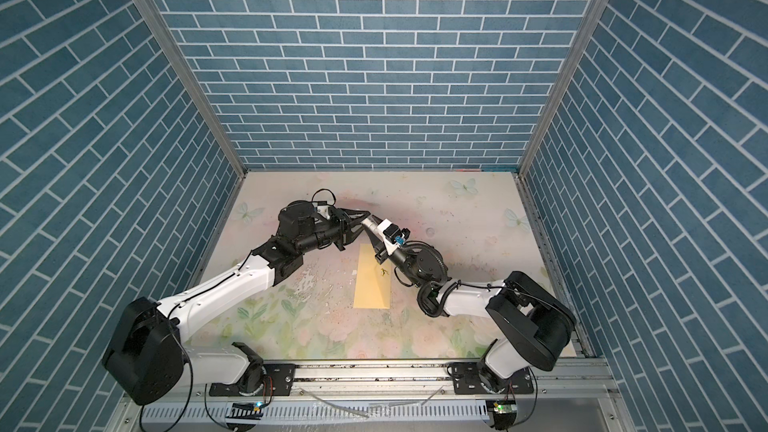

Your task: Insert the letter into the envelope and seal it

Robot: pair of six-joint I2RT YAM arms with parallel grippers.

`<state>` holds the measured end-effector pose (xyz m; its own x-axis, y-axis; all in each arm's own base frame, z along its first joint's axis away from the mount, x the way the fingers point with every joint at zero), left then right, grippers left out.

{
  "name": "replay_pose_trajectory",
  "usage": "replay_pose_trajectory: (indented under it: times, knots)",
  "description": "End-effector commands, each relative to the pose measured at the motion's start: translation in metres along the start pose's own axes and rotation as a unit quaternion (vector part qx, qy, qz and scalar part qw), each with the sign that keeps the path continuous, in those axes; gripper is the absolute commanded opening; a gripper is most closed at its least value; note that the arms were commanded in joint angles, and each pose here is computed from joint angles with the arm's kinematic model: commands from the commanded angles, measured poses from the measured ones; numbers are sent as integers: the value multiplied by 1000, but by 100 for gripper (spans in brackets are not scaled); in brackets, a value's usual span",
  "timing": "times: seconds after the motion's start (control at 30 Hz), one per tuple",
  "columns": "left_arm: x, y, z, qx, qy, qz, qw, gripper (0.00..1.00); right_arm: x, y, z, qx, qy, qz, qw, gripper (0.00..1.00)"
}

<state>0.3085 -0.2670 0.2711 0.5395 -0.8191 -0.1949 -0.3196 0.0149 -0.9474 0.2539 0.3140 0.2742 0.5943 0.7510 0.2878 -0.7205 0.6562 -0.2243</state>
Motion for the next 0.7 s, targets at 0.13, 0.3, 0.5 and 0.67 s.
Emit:
replay_pose_trajectory:
  times: [0.13,0.3,0.5,0.67]
  knots:
    - [-4,-7,-7,-8,17,-31,999,0,12,-5,21,-18,-38,-22,999,9]
    - [-6,-3,-3,22,2,-29,999,29,9,-16,23,9,-10,-54,998,0]
    - [-32,19,23,179,-89,89,976,66,-5,-28,12,69,176,-73,979,0]
    - [-58,48,40,258,-136,196,936,76,-29,-16,-6,115,335,-39,934,0]
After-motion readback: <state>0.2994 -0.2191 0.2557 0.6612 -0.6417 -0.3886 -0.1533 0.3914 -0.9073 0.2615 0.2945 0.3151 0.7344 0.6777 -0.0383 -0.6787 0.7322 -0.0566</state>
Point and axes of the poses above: each gripper's point midway between its finger pads, its own x axis out along the fingers, its own y axis along the line the jaws close on, z = x × y, the point moved 3 cm from there along -x, back along the fingers, and after that the axes turned 3 degrees about -x, right-handed, at the moved point
